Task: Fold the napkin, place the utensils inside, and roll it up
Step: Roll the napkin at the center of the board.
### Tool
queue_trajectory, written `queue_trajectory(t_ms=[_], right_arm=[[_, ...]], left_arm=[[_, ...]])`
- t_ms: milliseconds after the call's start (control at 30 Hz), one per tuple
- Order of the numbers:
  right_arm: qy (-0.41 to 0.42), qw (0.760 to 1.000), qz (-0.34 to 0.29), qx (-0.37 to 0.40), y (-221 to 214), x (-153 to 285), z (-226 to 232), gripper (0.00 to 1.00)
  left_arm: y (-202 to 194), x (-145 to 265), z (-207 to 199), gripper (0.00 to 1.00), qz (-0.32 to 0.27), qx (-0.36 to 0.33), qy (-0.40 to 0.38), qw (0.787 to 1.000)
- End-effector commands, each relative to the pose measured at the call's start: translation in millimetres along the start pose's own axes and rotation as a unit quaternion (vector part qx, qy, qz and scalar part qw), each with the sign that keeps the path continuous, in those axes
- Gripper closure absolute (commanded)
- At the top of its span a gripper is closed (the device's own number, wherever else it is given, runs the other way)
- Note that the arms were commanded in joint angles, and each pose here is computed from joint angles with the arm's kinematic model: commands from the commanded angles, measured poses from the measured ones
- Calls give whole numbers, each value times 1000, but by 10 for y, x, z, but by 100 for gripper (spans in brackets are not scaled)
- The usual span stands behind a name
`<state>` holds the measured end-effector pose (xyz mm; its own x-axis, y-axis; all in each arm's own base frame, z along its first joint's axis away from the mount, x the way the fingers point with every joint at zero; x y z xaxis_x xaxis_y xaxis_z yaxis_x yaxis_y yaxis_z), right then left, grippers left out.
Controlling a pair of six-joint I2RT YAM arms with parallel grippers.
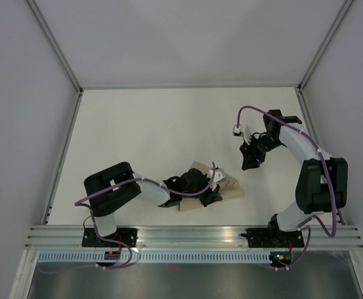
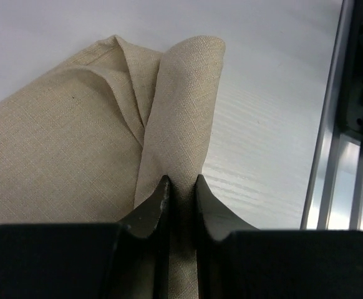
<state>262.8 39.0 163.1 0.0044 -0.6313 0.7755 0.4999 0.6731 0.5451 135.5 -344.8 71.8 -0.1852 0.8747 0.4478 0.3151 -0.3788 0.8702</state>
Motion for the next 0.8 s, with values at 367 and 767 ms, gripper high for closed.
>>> queue_trajectory(t_ms=[367, 767], right_arm=[[10, 978, -31, 207, -117, -234, 504, 41], [11, 958, 8, 286, -98, -681, 784, 35]], left_arm=[[-406, 121, 185, 98, 15, 255, -168, 952], [-474, 39, 299, 98, 43, 309, -174, 934]])
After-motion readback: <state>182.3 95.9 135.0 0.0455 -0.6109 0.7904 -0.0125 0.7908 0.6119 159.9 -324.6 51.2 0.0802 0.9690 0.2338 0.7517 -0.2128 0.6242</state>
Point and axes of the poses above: each gripper's point midway between its finger pads, its own x axis back along the fingers, its own z axis along the line the jaws close on, y = z × x, the point moved 9 cm from there along x, back along the fingers
